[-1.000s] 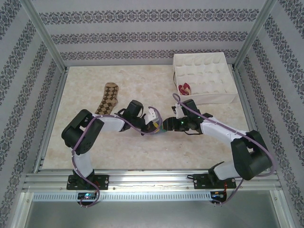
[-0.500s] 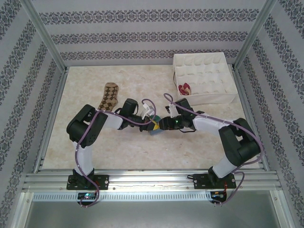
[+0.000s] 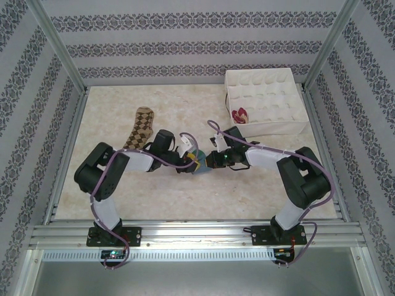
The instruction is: Roll the socks
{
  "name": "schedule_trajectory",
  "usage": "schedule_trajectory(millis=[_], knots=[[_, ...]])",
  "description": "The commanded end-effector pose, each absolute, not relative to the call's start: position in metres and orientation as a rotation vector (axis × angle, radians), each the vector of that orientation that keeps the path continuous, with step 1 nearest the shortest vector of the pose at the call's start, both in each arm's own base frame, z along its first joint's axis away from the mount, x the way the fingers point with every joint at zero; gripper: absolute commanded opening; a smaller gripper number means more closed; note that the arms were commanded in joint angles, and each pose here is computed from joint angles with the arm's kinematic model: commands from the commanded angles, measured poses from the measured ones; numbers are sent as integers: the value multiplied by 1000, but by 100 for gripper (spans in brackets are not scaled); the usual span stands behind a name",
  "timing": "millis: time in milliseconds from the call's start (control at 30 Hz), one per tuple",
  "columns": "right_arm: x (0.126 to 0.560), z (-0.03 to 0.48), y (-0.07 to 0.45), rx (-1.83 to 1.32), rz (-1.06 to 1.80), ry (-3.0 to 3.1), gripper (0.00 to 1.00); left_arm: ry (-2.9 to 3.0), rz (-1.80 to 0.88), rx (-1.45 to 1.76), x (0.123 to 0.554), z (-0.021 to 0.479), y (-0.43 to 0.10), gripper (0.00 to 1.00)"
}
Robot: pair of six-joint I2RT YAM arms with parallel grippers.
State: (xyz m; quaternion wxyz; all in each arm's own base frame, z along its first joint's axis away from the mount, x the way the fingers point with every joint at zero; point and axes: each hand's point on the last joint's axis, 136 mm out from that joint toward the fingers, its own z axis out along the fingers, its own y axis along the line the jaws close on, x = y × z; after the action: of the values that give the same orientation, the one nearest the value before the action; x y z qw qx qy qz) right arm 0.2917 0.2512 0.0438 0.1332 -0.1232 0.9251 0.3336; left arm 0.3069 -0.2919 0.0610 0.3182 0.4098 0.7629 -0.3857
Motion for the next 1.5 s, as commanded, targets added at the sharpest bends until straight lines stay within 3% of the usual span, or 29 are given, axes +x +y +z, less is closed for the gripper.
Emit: schedule_trajectory(millis=[0,300,467,667,800,900,1033,1133,1233,1467], knots=[[277,18,239,-297,877,2832,6,1884,-770,1244,302,70,-285,41],[275,20,245,-293,896,2856,6,1510,-114,1583,281,75,-292,56],[272,21,246,-289,906,2870,6,1484,24,1659,280,56,-298,60],[267,22,244,-277,912,2890,6,1496,72,1743,281,40,-315,56],[260,23,243,-266,933,2900,6,1584,120,1774,289,23,-316,44],[251,26,239,-247,945,2912,10,1621,57,1803,282,18,-320,24],[241,38,230,-203,963,2886,25,1680,-171,1781,265,22,-332,0],[241,48,219,-144,955,2847,43,1780,-398,1681,254,29,-338,0],[243,60,210,-99,947,2796,51,1884,-628,1564,242,31,-340,0],[251,66,210,-118,934,2745,55,2051,-1033,1308,235,33,-336,0]])
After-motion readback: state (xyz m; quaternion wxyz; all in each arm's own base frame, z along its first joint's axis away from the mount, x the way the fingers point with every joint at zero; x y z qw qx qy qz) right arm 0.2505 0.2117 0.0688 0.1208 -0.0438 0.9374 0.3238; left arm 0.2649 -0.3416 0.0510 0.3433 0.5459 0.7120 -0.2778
